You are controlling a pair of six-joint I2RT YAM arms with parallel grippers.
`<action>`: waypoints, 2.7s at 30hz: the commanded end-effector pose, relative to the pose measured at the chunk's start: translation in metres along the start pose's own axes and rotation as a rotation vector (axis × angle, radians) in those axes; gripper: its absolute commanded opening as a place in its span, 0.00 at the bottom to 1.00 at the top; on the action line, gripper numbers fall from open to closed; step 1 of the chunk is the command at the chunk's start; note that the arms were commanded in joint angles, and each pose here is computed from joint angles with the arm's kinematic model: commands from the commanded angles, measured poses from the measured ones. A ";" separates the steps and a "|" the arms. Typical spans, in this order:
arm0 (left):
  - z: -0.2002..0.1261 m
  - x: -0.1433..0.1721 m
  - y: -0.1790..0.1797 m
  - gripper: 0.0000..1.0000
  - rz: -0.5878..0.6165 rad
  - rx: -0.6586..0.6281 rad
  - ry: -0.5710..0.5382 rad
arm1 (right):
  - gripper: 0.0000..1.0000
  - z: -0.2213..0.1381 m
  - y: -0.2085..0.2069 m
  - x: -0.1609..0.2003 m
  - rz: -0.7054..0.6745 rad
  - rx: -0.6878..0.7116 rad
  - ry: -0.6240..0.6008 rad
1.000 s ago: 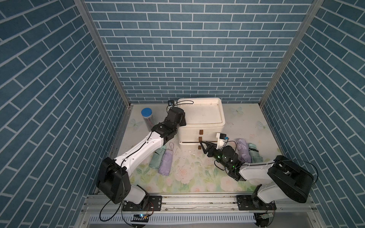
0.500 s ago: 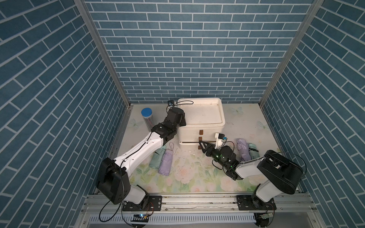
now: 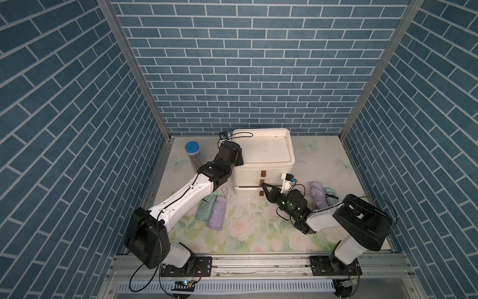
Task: Place the umbrella in the drawer by color
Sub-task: Open the drawer in the storage box.
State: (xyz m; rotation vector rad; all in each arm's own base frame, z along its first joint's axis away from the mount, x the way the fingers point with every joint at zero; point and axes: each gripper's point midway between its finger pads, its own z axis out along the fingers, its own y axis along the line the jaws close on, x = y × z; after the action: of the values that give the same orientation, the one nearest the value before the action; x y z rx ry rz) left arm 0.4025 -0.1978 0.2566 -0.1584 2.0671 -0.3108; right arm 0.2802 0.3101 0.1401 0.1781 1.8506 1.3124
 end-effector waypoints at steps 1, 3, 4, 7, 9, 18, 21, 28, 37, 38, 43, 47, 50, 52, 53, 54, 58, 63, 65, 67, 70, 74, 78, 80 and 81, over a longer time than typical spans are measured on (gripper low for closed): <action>-0.001 0.087 0.012 0.00 0.012 -0.010 0.308 | 0.12 0.008 0.010 -0.007 0.017 -0.029 -0.012; -0.002 0.087 0.012 0.00 0.009 -0.010 0.307 | 0.17 0.009 0.010 -0.006 0.018 -0.027 -0.009; -0.002 0.087 0.012 0.00 0.009 -0.011 0.305 | 0.20 0.009 0.009 -0.006 0.019 -0.024 -0.006; -0.002 0.087 0.012 0.00 0.010 -0.011 0.306 | 0.27 0.011 0.008 -0.005 0.024 -0.024 0.000; -0.002 0.087 0.012 0.00 0.010 -0.011 0.308 | 0.32 0.013 0.009 -0.003 0.027 -0.028 0.005; -0.002 0.087 0.012 0.00 0.009 -0.011 0.308 | 0.08 0.014 0.012 -0.005 0.023 -0.036 0.007; -0.001 0.089 0.013 0.00 0.007 -0.015 0.313 | 0.00 0.011 0.008 -0.005 0.018 -0.008 0.009; 0.001 0.090 0.020 0.00 -0.041 -0.058 0.303 | 0.00 -0.006 0.002 0.001 -0.043 0.046 0.061; 0.006 0.089 0.026 0.00 -0.091 -0.105 0.281 | 0.00 -0.042 0.011 0.039 -0.233 0.105 0.206; 0.006 0.088 0.026 0.00 -0.096 -0.108 0.275 | 0.00 -0.046 0.013 0.043 -0.249 0.113 0.217; 0.007 0.087 0.029 0.00 -0.096 -0.123 0.267 | 0.00 -0.067 0.024 0.053 -0.308 0.139 0.233; 0.007 0.087 0.029 0.00 -0.092 -0.117 0.265 | 0.00 -0.083 0.031 0.055 -0.337 0.154 0.239; 0.008 0.088 0.029 0.00 -0.084 -0.115 0.268 | 0.00 -0.092 0.038 0.056 -0.360 0.156 0.246; 0.008 0.088 0.029 0.00 -0.081 -0.113 0.267 | 0.00 -0.097 0.041 0.060 -0.381 0.156 0.263; 0.008 0.088 0.029 0.00 -0.081 -0.112 0.266 | 0.00 -0.099 0.043 0.060 -0.391 0.163 0.268; 0.008 0.088 0.029 0.00 -0.078 -0.112 0.267 | 0.00 -0.102 0.044 0.062 -0.402 0.165 0.274; 0.009 0.089 0.029 0.00 -0.076 -0.109 0.267 | 0.00 -0.108 0.052 0.068 -0.423 0.148 0.289; 0.009 0.091 0.030 0.00 -0.069 -0.106 0.272 | 0.00 -0.111 0.057 0.079 -0.463 0.155 0.324; 0.009 0.091 0.029 0.00 -0.066 -0.102 0.272 | 0.00 -0.110 0.057 0.082 -0.470 0.156 0.334; 0.008 0.089 0.028 0.00 -0.063 -0.100 0.268 | 0.00 -0.108 0.059 0.084 -0.484 0.159 0.342; 0.007 0.087 0.028 0.00 -0.057 -0.101 0.264 | 0.00 -0.107 0.063 0.086 -0.507 0.162 0.346; 0.008 0.087 0.025 0.00 -0.048 -0.083 0.272 | 0.00 -0.109 0.065 0.077 -0.529 0.191 0.326; 0.003 0.081 0.021 0.09 -0.043 -0.062 0.264 | 0.32 -0.118 0.069 0.051 -0.594 0.262 0.280; 0.000 0.072 0.019 0.17 -0.038 -0.059 0.248 | 0.44 -0.126 0.069 0.029 -0.629 0.330 0.237; -0.001 0.068 0.018 0.23 -0.036 -0.060 0.242 | 0.51 -0.133 0.067 0.014 -0.647 0.386 0.215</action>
State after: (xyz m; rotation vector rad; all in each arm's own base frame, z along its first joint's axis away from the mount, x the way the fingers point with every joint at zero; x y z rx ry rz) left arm 0.4010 -0.1960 0.2569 -0.2098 2.0553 -0.3267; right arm 0.1428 0.2853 0.1800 -0.3931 2.1050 0.7232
